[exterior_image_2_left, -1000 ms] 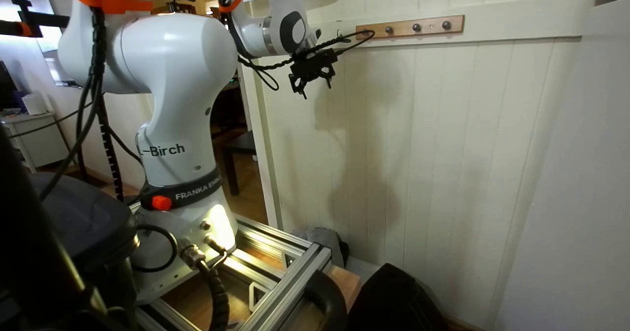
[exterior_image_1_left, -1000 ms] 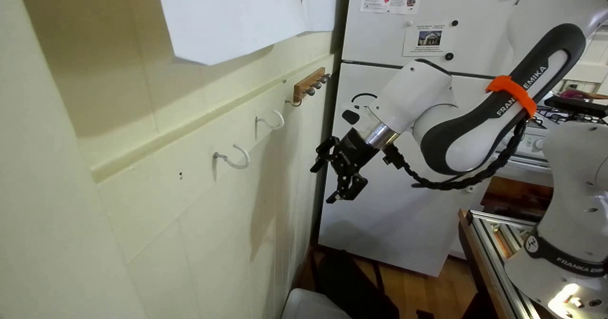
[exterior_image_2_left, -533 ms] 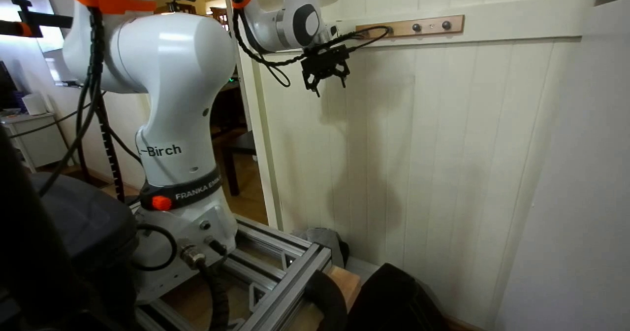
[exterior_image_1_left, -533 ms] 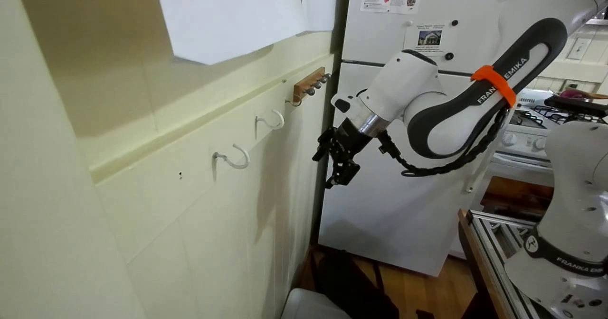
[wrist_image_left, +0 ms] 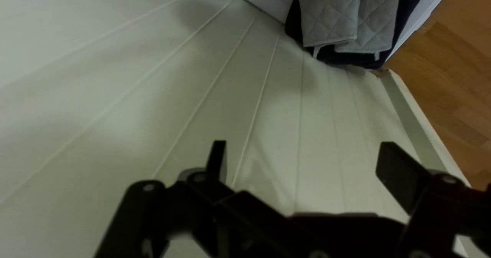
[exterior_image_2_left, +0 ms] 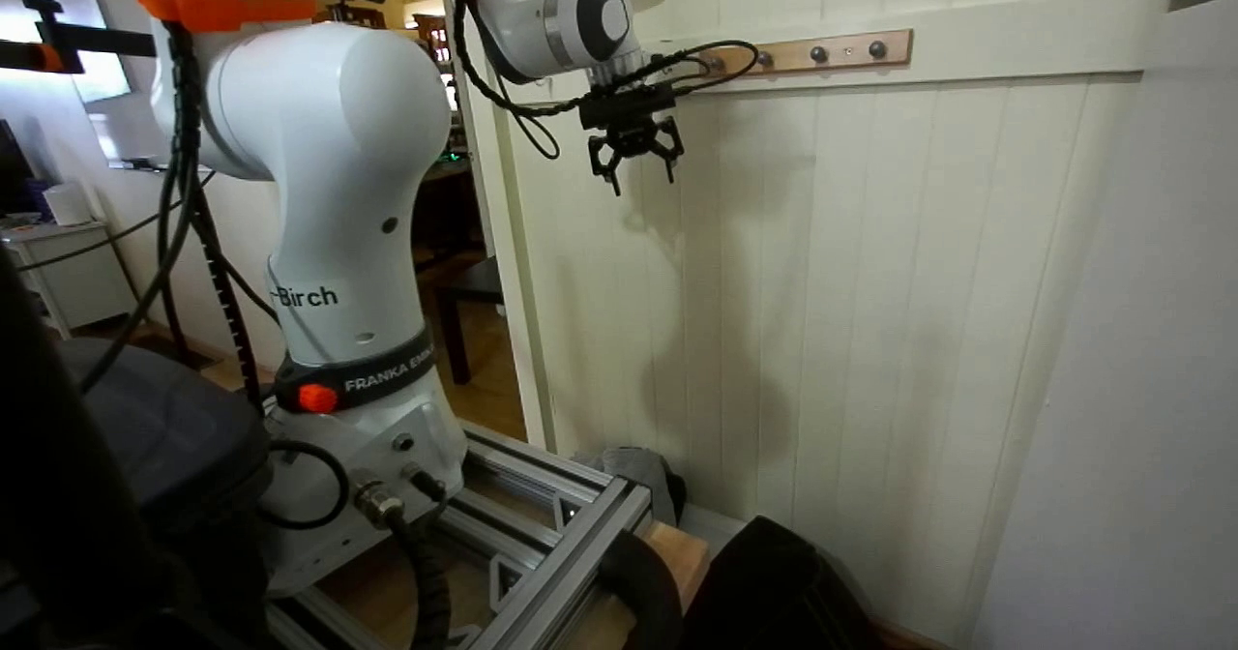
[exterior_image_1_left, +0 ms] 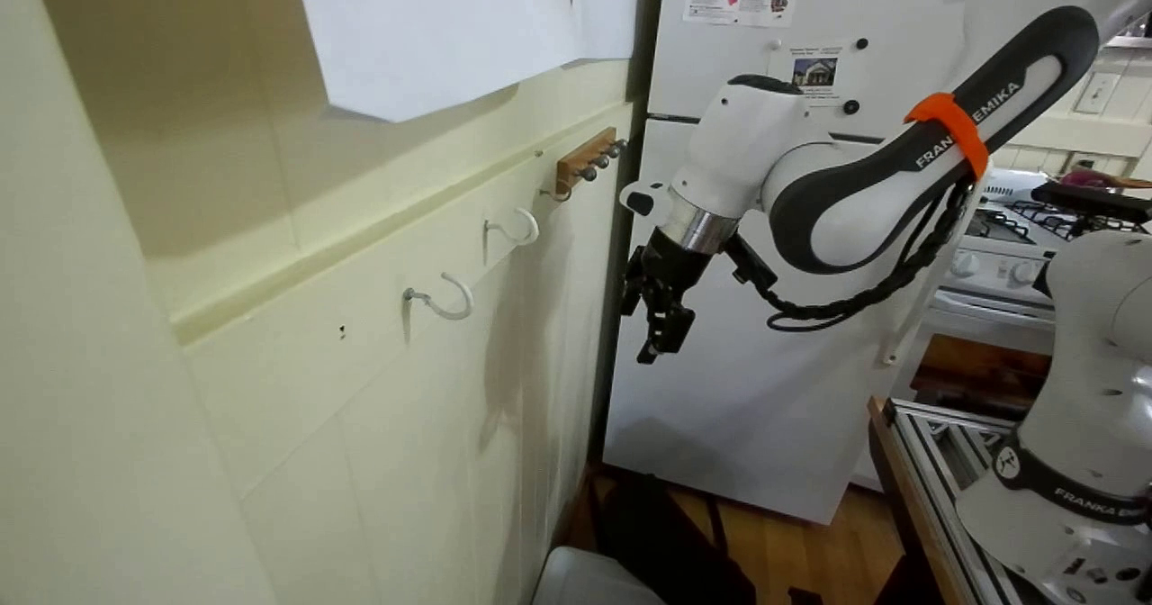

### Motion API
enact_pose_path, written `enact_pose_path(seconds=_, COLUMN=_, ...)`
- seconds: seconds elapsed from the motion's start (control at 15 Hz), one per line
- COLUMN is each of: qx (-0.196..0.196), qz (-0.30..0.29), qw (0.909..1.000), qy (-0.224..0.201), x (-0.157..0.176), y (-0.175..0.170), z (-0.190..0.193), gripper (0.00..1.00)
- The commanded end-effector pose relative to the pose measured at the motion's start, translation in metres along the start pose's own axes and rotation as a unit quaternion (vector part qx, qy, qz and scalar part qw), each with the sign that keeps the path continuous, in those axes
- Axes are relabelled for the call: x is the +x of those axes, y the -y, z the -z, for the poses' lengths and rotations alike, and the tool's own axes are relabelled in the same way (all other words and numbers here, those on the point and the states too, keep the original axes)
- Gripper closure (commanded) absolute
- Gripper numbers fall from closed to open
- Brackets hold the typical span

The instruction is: Pick up the bag and put it down

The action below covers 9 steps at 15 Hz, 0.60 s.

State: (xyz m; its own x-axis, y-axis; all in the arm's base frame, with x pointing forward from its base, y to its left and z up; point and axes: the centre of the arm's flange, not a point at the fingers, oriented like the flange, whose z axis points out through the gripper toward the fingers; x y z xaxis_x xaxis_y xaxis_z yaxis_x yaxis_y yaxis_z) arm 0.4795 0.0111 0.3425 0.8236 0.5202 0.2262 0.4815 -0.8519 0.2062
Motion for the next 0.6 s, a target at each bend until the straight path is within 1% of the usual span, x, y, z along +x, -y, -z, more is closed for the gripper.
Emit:
enact_pose_path(seconds=0.0, qx=0.025, qz=-0.020, qw=0.9984, qy=0.047, x=-0.002, y=0.006, z=0.014, gripper=0.00)
enact_pose_path(seconds=0.27, qx=0.040, qz=-0.032, qw=0.9938, qy=0.099, x=-0.012, y=0.006, z=0.021, gripper=0.00)
enact_pose_path(seconds=0.53, qx=0.055, qz=-0.048, qw=0.9875, qy=0.140, x=-0.025, y=0.001, z=0.029, gripper=0.00)
